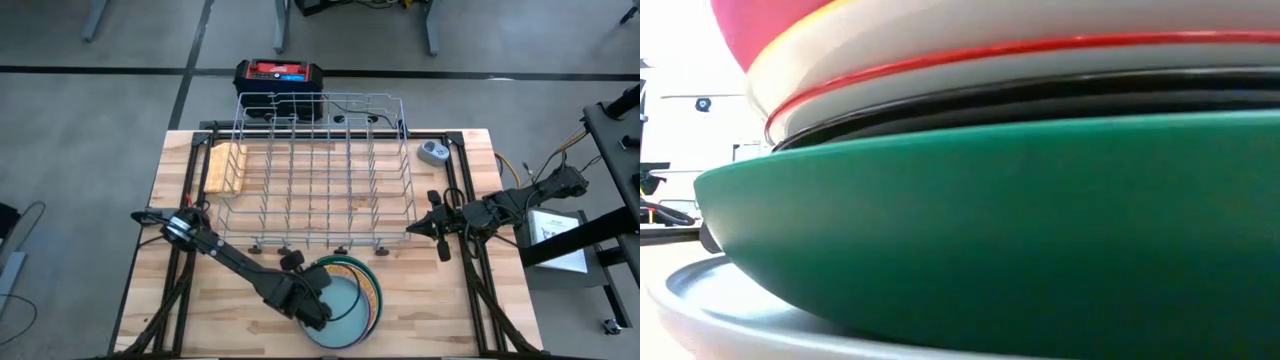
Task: Sort dishes
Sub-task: Put the blue plate into the dishwasher rack
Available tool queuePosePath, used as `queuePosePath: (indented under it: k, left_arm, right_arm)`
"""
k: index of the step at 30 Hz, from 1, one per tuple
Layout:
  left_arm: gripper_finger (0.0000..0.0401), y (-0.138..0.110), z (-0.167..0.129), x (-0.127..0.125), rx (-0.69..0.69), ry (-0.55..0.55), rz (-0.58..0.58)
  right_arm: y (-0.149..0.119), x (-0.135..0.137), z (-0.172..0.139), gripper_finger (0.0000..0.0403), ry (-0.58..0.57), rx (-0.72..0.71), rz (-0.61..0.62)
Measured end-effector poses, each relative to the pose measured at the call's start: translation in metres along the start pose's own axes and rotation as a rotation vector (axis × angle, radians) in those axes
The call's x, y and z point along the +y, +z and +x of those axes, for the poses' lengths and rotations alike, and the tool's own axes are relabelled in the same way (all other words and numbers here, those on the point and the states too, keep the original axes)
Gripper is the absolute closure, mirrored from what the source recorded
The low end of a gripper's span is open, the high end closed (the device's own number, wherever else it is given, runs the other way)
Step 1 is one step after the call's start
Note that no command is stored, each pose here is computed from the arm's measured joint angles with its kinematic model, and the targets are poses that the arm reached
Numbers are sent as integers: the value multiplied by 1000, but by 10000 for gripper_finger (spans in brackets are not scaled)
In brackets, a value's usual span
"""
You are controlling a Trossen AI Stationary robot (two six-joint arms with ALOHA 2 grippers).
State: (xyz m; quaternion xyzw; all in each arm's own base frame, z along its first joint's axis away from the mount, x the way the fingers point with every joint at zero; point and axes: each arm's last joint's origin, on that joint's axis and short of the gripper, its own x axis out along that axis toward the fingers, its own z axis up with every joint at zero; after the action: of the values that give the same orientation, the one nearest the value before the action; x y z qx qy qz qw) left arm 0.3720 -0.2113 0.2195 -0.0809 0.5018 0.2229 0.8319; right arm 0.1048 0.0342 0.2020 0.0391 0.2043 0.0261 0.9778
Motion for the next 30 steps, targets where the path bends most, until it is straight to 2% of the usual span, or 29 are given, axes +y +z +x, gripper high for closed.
queuePosePath:
  k: [6,20,30]
  left_arm:
    - [396,14,-23,0,-43,6,16]
    - [397,20,-35,6,-118,92,30]
    - [398,30,-59,3,-204,88,78]
  right_arm:
    - [0,0,0,403,0,1,0]
    - [-1,0,1,403,-1,2,0]
    - [-2,0,1,403,-1,4,-1]
